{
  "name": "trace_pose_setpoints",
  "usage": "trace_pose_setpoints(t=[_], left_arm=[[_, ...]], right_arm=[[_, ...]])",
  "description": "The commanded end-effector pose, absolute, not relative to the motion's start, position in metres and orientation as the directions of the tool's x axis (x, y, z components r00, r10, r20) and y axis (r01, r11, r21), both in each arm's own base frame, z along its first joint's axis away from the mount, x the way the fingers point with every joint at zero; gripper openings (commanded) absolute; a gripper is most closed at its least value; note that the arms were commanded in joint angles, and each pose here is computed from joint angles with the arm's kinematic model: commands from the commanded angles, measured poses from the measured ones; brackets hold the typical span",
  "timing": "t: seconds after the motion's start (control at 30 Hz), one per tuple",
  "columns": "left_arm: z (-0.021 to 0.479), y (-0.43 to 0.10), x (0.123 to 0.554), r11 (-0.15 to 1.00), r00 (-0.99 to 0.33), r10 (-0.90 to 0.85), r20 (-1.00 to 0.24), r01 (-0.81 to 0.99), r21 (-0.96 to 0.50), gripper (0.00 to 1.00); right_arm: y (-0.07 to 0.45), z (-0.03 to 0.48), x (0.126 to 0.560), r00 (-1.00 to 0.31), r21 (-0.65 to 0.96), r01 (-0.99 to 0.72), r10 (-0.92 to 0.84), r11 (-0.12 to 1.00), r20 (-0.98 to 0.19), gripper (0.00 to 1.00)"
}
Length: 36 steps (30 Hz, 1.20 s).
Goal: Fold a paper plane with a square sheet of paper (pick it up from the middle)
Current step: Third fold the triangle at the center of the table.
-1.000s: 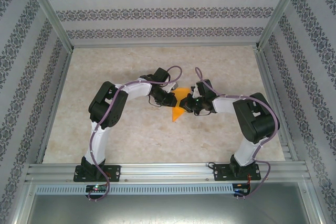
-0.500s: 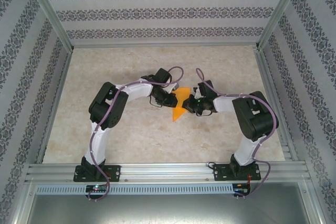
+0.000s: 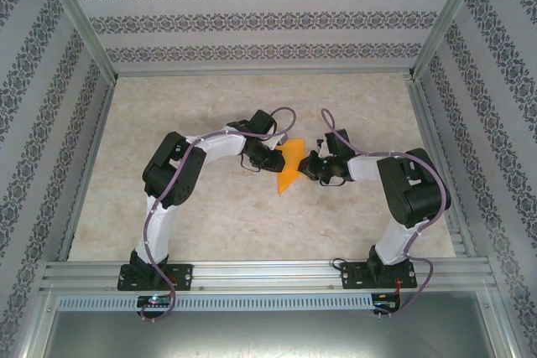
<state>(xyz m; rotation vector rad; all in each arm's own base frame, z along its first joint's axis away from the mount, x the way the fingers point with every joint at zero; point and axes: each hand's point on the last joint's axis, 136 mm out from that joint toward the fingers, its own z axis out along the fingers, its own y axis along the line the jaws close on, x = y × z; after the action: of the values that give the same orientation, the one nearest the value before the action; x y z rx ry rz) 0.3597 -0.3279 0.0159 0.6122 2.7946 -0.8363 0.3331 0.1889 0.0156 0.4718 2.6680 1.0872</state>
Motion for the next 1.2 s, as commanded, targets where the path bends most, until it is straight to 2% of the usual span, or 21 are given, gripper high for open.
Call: trace_pose_setpoints(t=[0.0,0.47,0.73,0.93,1.17], left_arm=[[-0.06,-0.289,0.329,0.854,-0.914,0.395,-0.094,0.403,-0.327,0.19],[-0.059,-0.291,0.328,0.85,-0.911,0.402,-0.095,0.409,-0.331,0.19],[-0.058,-0.294,0.329,0.847,-0.909,0.405,-0.096,0.412,-0.335,0.19],[-0.058,-0.294,0.328,0.847,-0.908,0.408,-0.093,0.414,-0.333,0.19],[-0.057,-0.293,0.327,0.847,-0.906,0.414,-0.094,0.421,-0.325,0.19]], right_arm=[[0.154,-0.004,0.33,-0.899,0.601,0.282,0.425,0.748,-0.108,0.05],[0.143,0.023,0.342,-0.898,0.577,0.241,0.405,0.781,-0.174,0.05],[0.181,0.058,0.341,-0.913,0.667,0.136,0.354,0.733,-0.202,0.04],[0.207,0.043,0.352,-0.93,0.688,0.127,0.327,0.714,-0.167,0.04],[0.193,0.014,0.352,-0.934,0.639,0.166,0.327,0.751,-0.142,0.03]])
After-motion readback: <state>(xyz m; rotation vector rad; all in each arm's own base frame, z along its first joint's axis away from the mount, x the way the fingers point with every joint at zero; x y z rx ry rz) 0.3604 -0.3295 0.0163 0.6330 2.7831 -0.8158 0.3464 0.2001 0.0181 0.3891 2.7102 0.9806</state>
